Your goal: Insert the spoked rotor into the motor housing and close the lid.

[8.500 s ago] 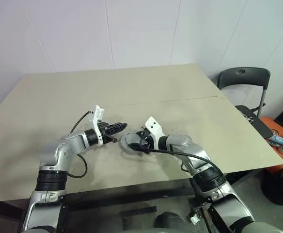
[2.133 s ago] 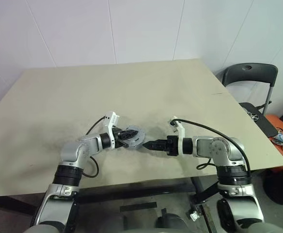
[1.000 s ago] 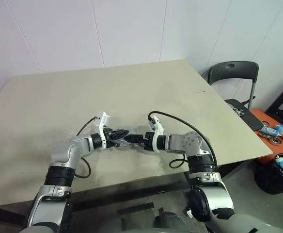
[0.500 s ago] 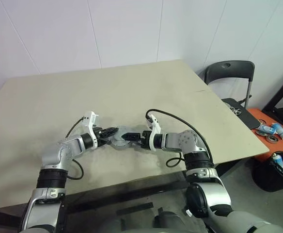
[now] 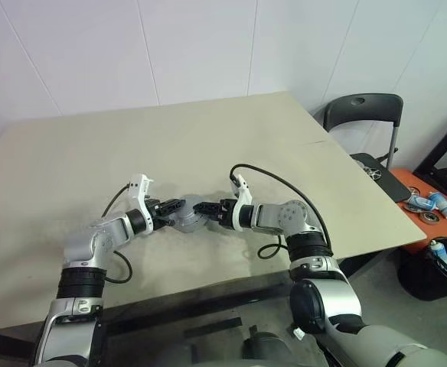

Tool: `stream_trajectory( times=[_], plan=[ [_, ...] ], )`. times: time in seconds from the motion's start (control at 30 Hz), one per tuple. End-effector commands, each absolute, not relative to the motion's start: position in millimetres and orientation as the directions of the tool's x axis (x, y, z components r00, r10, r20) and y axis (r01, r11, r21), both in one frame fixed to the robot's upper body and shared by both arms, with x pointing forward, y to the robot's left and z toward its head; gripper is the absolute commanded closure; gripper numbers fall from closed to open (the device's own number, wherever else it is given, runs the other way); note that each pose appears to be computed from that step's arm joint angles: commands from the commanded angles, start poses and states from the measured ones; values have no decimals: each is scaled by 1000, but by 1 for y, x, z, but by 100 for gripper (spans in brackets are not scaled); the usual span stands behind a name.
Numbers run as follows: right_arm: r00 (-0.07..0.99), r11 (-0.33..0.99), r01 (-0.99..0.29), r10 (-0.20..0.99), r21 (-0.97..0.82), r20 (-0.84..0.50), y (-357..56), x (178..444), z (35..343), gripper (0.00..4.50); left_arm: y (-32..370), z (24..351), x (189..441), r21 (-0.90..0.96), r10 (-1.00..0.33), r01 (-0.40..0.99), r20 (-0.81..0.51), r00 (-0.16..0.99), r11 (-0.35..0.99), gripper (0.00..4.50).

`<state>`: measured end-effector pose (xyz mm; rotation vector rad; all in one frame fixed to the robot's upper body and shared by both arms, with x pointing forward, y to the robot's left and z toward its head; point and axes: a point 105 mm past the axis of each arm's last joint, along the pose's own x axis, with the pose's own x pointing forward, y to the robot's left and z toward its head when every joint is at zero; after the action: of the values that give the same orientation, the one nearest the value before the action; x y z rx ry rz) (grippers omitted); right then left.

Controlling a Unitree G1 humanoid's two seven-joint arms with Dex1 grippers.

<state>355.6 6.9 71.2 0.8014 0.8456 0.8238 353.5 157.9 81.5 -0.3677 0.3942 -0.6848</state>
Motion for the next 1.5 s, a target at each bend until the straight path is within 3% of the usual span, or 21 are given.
stream_trajectory(
  times=[0.03, 0.53, 0.87, 0.97, 1.07, 1.5],
  plan=[
    [386, 376, -347, 892, 859, -235, 25, 355, 92, 250, 154, 78, 352, -450, -676, 536, -245, 694, 714, 450],
    [418, 389, -311, 876, 867, -243, 20, 360, 87, 250, 154, 78, 350, -457, -678, 535, -244, 693, 711, 450],
    [461, 320, -299, 873, 899, -157, 12, 364, 96, 260, 155, 84, 350, -455, -679, 538, -239, 694, 710, 450],
    [477, 321, -293, 865, 901, -153, 9, 367, 97, 321, 156, 85, 350, -454, -680, 539, -239, 693, 710, 450],
    [493, 285, -303, 863, 909, -106, 6, 368, 104, 321, 155, 86, 350, -450, -681, 541, -243, 691, 710, 450],
    [502, 359, -241, 841, 902, -201, 9, 367, 83, 321, 156, 88, 351, -444, -687, 550, -249, 683, 708, 450]
  ],
)
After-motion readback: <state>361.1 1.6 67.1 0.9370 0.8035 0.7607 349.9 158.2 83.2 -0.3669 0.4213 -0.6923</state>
